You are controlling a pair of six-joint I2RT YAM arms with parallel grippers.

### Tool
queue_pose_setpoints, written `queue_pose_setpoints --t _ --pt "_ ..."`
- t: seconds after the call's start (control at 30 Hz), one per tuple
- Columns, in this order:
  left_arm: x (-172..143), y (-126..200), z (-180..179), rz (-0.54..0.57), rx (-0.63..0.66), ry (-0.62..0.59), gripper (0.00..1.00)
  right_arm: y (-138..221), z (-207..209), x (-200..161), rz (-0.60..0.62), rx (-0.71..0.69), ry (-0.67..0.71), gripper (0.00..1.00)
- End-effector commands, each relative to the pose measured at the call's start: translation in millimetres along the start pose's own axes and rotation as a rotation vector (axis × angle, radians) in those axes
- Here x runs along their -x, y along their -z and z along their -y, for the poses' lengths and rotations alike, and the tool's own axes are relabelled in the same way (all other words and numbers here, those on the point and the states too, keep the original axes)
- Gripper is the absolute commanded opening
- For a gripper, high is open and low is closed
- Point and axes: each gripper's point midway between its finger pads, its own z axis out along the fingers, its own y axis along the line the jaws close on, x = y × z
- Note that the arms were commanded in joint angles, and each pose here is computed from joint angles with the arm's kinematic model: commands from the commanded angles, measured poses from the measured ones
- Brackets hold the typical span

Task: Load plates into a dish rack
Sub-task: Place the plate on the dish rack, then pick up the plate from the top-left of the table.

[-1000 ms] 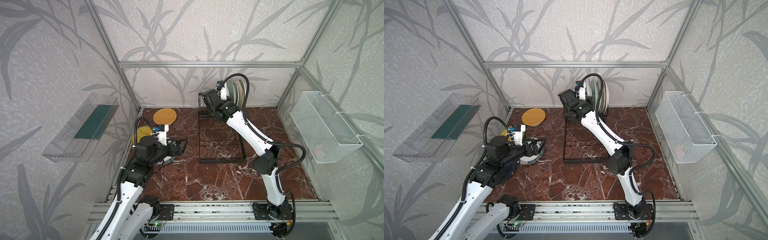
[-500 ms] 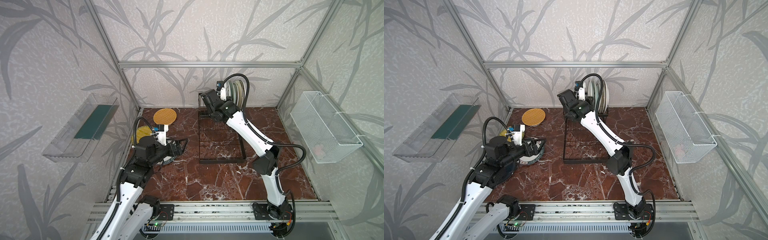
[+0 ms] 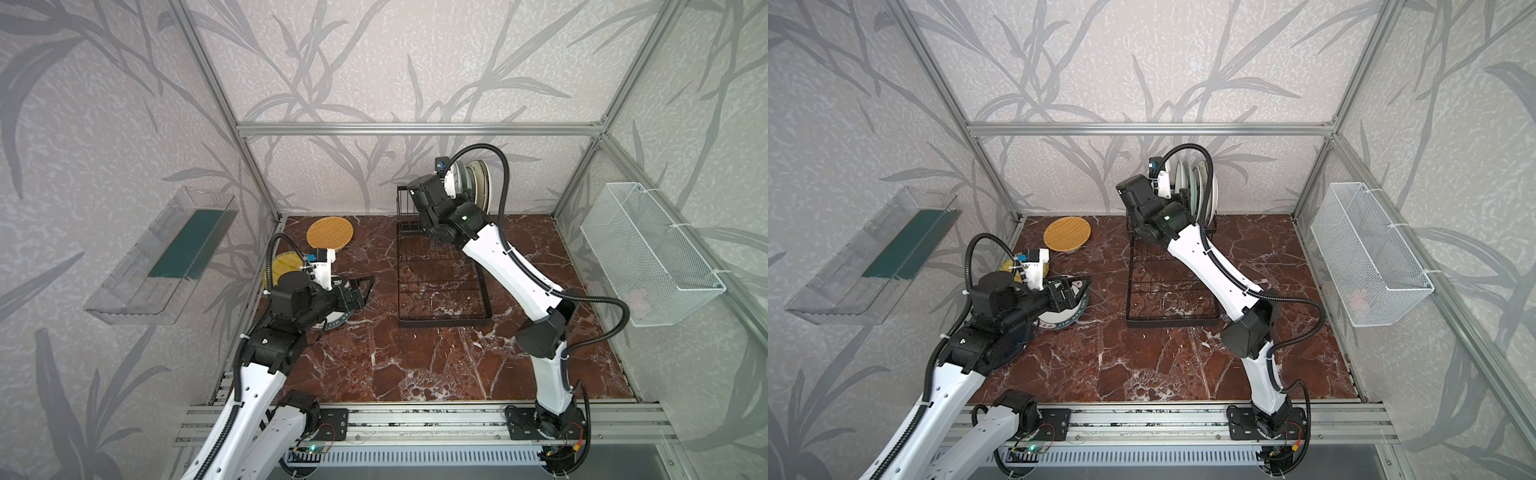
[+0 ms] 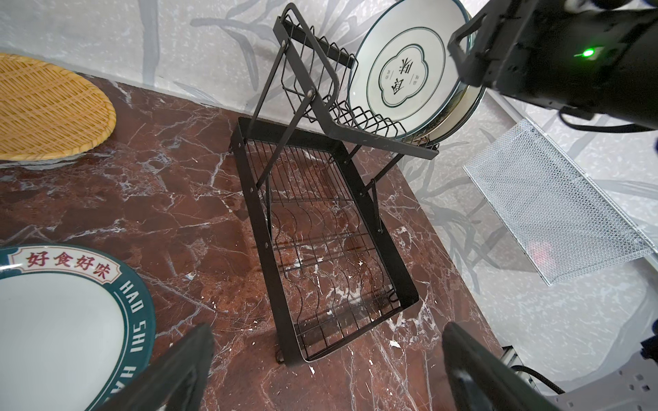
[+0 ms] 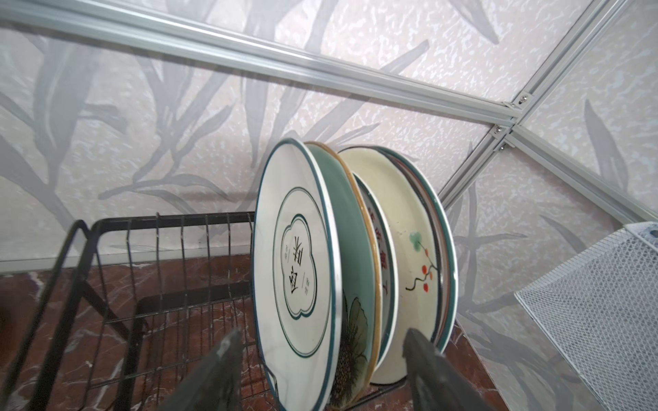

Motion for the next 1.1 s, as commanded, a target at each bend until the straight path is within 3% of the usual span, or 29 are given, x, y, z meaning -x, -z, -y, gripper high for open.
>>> queue_pose_setpoints --t 0.0,0.07,0.13,0.27,0.4,0.6,0.7,0.93,1.07 --pt "0 -2 -3 0.001 -0.002 0.012 0.99 29 10 34 0.085 0.083 -0.041 0.76" --pt "-2 -4 -5 -0.006 0.004 0.023 0.99 43 10 40 0.131 0.133 -0.031 0.83" --pt "-4 -8 -9 -0.023 0.015 0.045 0.99 61 6 41 0.205 0.212 -0.007 0.97" --pt "-10 -19 -16 -0.05 0.023 0.125 0.99 103 12 33 0.334 0.471 -0.041 0.99" --pt "-12 -31 -32 -0.035 0.065 0.231 0.99 118 39 10 0.298 0.518 -0.051 0.99" --pt "-3 -64 -66 0.055 0.113 0.485 0.99 139 49 -35 0.288 0.691 -0.073 0.99" --pt "4 -84 -90 0.109 0.153 0.617 0.96 131 40 -70 0.235 0.714 -0.091 0.99" --pt "16 -127 -143 0.256 0.197 0.841 0.83 149 -7 -149 0.092 1.019 -0.111 0.99" --pt "18 -134 -186 0.35 0.298 0.911 0.81 150 -20 -180 0.0 1.083 -0.085 0.99"
